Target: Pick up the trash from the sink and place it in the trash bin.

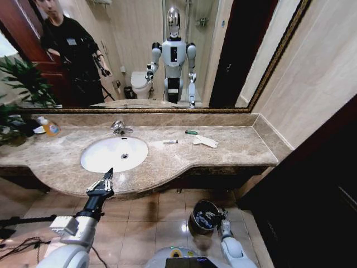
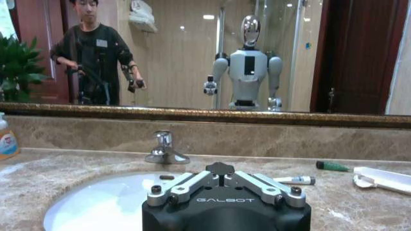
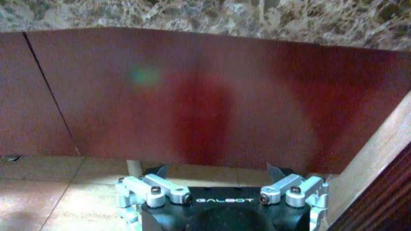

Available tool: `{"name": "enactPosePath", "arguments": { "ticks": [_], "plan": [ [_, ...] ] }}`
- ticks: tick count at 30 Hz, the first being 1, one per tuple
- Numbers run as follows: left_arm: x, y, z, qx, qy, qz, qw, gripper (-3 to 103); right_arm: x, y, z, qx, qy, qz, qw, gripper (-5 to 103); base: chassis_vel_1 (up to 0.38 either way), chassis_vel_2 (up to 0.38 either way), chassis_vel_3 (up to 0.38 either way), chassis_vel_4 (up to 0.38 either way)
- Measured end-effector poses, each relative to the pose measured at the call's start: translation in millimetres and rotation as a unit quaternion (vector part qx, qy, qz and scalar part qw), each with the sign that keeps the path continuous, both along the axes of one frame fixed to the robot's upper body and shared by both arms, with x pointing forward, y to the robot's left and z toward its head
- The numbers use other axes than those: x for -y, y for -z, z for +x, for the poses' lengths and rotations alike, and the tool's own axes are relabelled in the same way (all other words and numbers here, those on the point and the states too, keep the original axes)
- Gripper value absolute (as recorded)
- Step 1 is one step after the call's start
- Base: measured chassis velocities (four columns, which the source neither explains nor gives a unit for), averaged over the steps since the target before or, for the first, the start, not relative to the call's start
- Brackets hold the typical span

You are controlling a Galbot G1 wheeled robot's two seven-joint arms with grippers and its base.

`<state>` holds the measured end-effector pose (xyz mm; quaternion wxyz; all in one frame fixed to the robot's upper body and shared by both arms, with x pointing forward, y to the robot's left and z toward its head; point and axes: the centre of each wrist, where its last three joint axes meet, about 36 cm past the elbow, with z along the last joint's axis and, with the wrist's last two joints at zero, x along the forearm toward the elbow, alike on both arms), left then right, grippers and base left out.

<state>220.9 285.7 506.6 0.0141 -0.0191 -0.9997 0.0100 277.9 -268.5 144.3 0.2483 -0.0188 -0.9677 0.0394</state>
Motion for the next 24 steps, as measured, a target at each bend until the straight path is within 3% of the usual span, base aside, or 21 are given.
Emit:
{"name": "enactPosePath", "arguments": {
  "ticks": [7, 18, 24],
  "plan": [
    [0.0, 0.0, 0.0, 0.0, 0.0, 0.0, 1.0, 0, 3.5, -23.2, -12.1, 0.027, -0.005, -0.005, 1.0, 100, 0.0, 0.0, 0.0, 0.0],
    [0.0, 0.0, 0.0, 0.0, 0.0, 0.0, 1.0, 0, -1.8, -93.4, -34.6, 0.123, -0.013, -0.003, 0.992, 100, 0.0, 0.0, 0.0, 0.0],
    [0.0, 0.0, 0.0, 0.0, 0.0, 0.0, 1.0, 0, -17.3, -153.6, -56.3, 0.172, -0.03, 0.025, 0.984, 100, 0.0, 0.0, 0.0, 0.0]
  ]
}}
